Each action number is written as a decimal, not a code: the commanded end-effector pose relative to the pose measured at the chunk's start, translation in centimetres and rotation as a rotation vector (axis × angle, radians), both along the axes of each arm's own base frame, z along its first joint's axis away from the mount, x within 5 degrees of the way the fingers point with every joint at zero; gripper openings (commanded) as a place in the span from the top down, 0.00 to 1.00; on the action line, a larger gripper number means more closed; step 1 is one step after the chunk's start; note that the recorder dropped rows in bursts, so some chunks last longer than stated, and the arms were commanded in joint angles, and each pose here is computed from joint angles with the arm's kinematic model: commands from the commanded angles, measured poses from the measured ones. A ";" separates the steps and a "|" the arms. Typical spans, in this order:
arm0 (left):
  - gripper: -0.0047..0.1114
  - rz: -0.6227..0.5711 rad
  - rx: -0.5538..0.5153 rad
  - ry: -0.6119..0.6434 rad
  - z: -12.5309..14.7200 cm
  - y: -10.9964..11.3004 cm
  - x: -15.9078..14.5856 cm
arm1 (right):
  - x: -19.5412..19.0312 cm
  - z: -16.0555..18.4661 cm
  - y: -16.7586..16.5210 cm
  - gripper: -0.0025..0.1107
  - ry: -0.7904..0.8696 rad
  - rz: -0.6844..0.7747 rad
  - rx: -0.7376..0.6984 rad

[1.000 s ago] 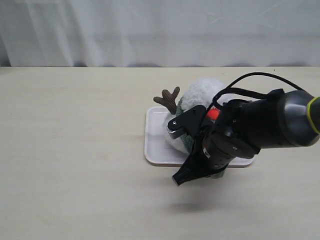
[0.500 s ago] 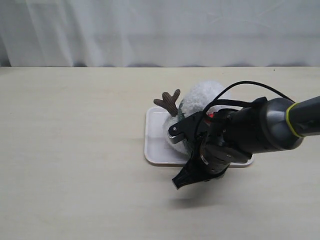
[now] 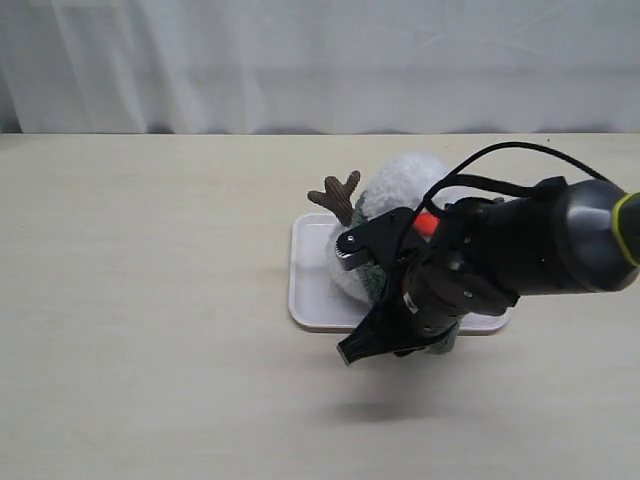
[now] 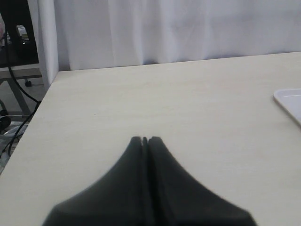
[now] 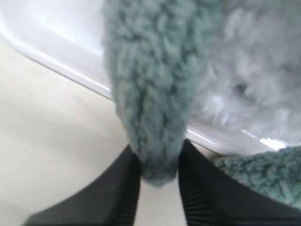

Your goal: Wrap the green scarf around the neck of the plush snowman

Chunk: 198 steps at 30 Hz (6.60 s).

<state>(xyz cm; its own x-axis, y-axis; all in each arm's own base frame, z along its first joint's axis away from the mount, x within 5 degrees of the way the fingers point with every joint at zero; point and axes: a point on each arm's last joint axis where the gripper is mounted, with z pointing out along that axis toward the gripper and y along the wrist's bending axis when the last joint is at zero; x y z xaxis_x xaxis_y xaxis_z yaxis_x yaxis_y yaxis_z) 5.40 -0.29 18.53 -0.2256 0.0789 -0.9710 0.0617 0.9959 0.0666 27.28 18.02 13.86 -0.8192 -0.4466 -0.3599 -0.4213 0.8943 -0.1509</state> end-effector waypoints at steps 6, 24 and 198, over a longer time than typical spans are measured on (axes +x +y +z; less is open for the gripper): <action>0.96 0.006 -0.008 -0.010 0.0 0.0 0.0 | -1.8 3.4 -0.6 0.51 0.076 -0.023 0.044; 0.96 0.006 -0.008 -0.010 0.0 0.0 0.0 | -6.3 13.1 -3.2 0.87 -0.101 0.021 0.249; 0.96 0.006 -0.008 -0.010 0.0 0.0 0.0 | -21.7 5.4 -18.4 0.94 -1.027 -0.352 0.297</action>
